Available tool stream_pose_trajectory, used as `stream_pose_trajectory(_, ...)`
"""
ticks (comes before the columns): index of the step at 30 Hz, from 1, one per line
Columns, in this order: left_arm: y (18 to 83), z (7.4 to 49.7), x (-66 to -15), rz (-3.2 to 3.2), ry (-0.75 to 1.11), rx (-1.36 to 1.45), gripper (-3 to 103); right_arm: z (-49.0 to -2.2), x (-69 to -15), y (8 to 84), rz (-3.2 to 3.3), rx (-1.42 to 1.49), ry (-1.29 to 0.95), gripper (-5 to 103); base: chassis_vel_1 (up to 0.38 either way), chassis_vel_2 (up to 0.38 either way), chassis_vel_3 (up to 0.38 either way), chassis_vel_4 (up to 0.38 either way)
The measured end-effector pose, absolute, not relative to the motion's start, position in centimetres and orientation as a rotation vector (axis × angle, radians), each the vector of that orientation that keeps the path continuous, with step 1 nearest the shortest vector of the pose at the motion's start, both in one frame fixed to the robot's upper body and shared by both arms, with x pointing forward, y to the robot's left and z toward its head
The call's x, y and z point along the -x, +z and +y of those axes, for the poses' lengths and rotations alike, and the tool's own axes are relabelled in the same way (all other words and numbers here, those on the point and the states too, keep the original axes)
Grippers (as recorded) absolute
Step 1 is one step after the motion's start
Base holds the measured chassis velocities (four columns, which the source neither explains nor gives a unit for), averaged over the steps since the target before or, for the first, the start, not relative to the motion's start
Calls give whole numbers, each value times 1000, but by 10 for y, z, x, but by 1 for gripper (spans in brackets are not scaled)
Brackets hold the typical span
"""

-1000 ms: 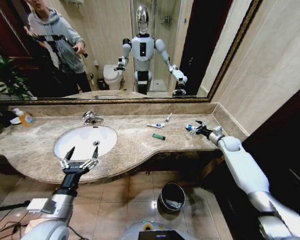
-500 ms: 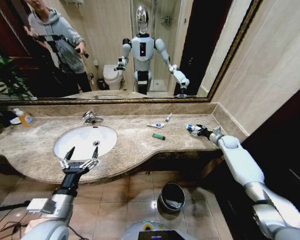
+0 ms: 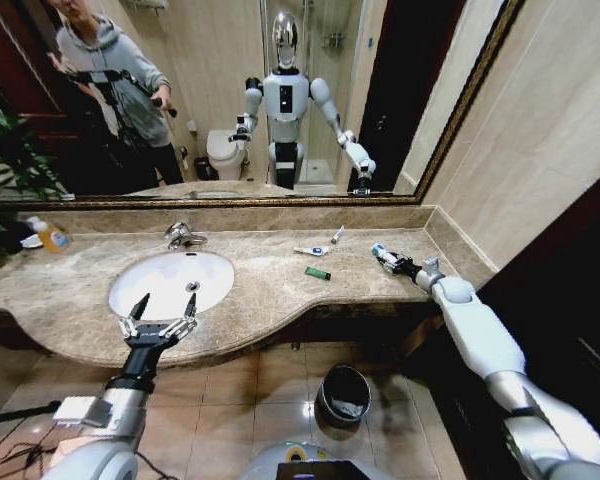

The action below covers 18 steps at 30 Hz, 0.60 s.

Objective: Pick up the trash from the sink and place it in the trash bin.

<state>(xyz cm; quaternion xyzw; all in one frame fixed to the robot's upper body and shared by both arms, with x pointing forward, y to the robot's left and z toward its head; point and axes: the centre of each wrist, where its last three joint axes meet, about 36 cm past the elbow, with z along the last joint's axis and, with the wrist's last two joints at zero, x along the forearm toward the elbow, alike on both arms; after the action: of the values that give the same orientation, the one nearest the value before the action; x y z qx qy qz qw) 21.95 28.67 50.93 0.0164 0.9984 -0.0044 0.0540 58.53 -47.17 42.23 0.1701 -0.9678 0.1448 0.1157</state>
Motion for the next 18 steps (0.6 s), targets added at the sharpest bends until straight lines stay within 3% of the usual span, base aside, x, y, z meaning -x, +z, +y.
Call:
stream_pose_trajectory(3, 509, 287, -219, 3033, -13, -50, 100, -470, -581, 428, -2872, -477, 386, 32, 0, 0, 0, 0)
stream_pose_trajectory(6, 509, 287, -219, 3033, -13, -50, 100, -468, -568, 438, -2913, -437, 350, 22, 0, 0, 0, 0)
stream_pose_trajectory(12, 509, 287, -219, 3033, -13, -50, 100, -461, -539, 443, -2948, -411, 303, 22, 0, 0, 0, 0)
stream_pose_trajectory(18, 509, 287, -219, 3033, -13, -50, 100, -425, -474, 455, -3016, -416, 72, 22, 0, 0, 0, 0)
